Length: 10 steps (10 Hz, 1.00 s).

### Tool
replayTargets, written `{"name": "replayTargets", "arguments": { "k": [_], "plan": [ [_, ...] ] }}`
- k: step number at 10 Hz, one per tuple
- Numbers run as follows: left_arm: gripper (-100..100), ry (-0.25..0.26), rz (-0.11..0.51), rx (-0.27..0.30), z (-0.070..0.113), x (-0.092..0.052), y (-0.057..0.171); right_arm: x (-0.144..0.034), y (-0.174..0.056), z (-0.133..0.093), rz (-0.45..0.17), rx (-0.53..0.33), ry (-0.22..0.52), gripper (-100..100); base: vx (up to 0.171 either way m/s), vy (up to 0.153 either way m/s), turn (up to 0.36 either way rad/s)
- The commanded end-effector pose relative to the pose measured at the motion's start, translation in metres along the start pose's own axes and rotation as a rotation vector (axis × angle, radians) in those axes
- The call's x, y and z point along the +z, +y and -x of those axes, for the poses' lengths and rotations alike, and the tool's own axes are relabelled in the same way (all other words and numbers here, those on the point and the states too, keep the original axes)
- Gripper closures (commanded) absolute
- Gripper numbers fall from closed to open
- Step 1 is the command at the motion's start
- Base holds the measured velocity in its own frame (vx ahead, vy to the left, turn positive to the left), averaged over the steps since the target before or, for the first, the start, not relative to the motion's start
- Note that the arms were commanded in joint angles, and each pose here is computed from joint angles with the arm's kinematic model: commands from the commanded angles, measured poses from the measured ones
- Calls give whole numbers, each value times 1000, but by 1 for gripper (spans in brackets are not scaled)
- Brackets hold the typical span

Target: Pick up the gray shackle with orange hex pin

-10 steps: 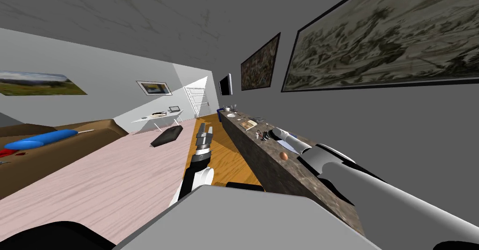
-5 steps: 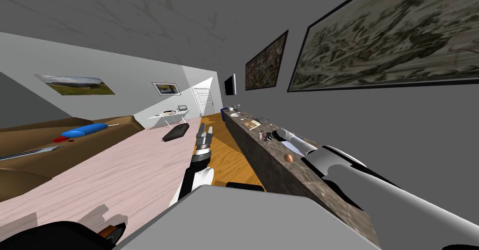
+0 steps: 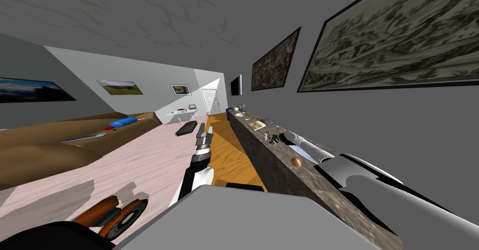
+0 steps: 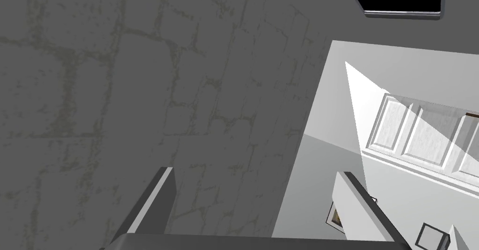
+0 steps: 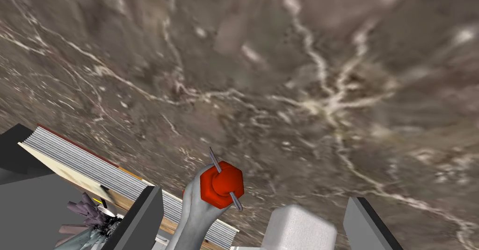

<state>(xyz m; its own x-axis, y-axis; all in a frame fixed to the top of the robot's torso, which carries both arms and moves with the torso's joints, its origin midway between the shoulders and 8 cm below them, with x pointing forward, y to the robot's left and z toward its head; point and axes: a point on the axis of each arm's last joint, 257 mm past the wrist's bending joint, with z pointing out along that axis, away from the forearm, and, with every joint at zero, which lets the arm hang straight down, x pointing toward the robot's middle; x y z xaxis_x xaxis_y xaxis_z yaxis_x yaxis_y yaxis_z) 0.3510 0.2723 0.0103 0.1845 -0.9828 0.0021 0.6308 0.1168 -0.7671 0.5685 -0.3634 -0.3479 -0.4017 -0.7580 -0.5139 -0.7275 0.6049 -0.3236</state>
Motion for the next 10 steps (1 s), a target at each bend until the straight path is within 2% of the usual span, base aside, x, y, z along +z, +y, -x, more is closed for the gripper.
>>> {"name": "replayTargets", "arguments": {
  "k": [1, 4, 5, 6, 9, 10],
  "plan": [
    [0, 0, 0, 0, 0, 0, 0, -6, -16, 14, -22, 20, -43, -100, -35, 30, 199],
    [0, 0, 0, 0, 0, 0, 0, -5, -14, -10, -19, 22, -5, -100, -6, 6, -15],
    [0, 0, 0, 0, 0, 0, 0, -21, -27, -47, -49, 75, 17, -100, -26, 32, 443],
    [0, 0, 0, 0, 0, 0, 0, -23, -30, -33, -54, 51, -8, -100, -34, 27, 207],
    [0, 0, 0, 0, 0, 0, 0, -23, -27, -55, -51, 78, 27, -100, -5, 8, -20],
    [0, 0, 0, 0, 0, 0, 0, -43, -40, -90, -86, 118, 46, -100, -30, 28, 386]
  ]
}}
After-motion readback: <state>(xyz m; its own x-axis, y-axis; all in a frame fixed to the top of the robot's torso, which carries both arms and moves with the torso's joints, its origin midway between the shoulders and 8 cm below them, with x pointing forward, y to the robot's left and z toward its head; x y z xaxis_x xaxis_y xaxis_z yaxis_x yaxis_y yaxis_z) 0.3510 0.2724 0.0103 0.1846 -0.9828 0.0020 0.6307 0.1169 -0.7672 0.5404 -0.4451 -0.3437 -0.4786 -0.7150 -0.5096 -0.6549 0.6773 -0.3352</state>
